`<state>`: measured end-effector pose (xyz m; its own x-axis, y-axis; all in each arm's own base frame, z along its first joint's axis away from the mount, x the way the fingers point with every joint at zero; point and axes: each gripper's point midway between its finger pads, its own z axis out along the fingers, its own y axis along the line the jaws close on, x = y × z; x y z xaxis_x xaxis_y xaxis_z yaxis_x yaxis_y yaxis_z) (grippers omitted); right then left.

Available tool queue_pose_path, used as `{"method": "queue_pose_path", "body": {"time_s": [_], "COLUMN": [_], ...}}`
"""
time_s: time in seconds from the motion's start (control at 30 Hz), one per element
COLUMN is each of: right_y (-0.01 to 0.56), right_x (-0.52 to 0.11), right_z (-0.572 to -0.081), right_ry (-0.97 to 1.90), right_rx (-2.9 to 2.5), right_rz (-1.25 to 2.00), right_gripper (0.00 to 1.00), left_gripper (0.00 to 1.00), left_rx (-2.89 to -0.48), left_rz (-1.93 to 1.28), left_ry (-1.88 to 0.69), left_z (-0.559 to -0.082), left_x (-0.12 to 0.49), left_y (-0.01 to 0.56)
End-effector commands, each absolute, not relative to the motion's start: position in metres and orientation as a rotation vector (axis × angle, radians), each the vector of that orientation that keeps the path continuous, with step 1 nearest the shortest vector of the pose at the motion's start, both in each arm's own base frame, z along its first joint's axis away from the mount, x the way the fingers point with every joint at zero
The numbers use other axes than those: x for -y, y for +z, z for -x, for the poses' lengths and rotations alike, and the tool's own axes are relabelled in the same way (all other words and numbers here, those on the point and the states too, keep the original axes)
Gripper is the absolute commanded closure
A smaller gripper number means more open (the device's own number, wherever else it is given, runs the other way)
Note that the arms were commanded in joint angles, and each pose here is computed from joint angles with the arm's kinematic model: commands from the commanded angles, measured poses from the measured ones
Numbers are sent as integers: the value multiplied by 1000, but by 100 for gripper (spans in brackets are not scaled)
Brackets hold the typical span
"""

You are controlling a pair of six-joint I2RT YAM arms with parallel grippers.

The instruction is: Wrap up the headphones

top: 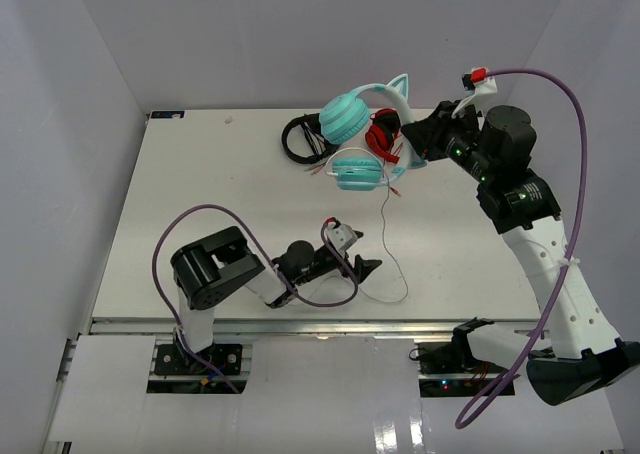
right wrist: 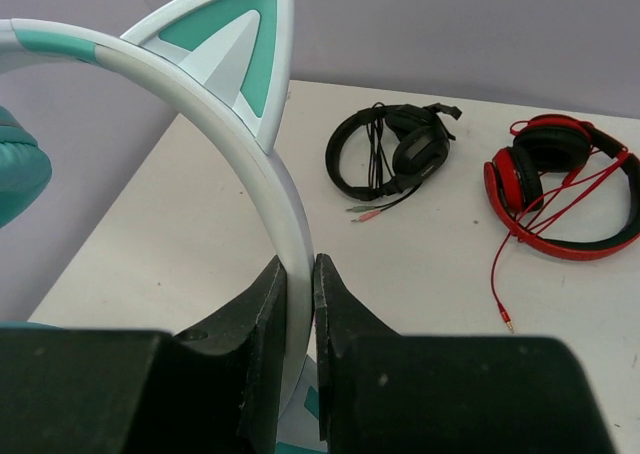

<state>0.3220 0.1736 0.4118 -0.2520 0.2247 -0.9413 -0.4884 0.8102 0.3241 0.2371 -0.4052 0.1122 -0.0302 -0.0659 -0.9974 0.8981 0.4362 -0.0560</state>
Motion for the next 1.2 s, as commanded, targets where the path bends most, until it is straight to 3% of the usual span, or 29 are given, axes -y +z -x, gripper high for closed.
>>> {"method": "queue_pose_path", "body": {"time_s": [0.0,0.3,0.6,0.9,1.17], "right_y": [463,458,455,446,448], "right_x": [-178,-172,-168,-169,-169], "right_z": [-304,-308,-311,-315,-313], "right_ry": [823,798,771,781,791], "right_rx": [-1568,-1573,-1569,-1586,-1581], "right_rz": [194,182,188,186,190], "right_gripper": [92,92,92,92,92], "left_gripper": [2,7,2,2,2], "left_rx": [-1119,-1035,-1198,-1177,-1123], "left_rz": [-666,-702,-564,-844,-846], "left_ry": [-1155,-1386,-1000,-1424,-1517], "left_z": [-226,-198,-238,-185,-185], "left_x": [420,434,372,413,442], "left_y": [182,192,192,186,186]}}
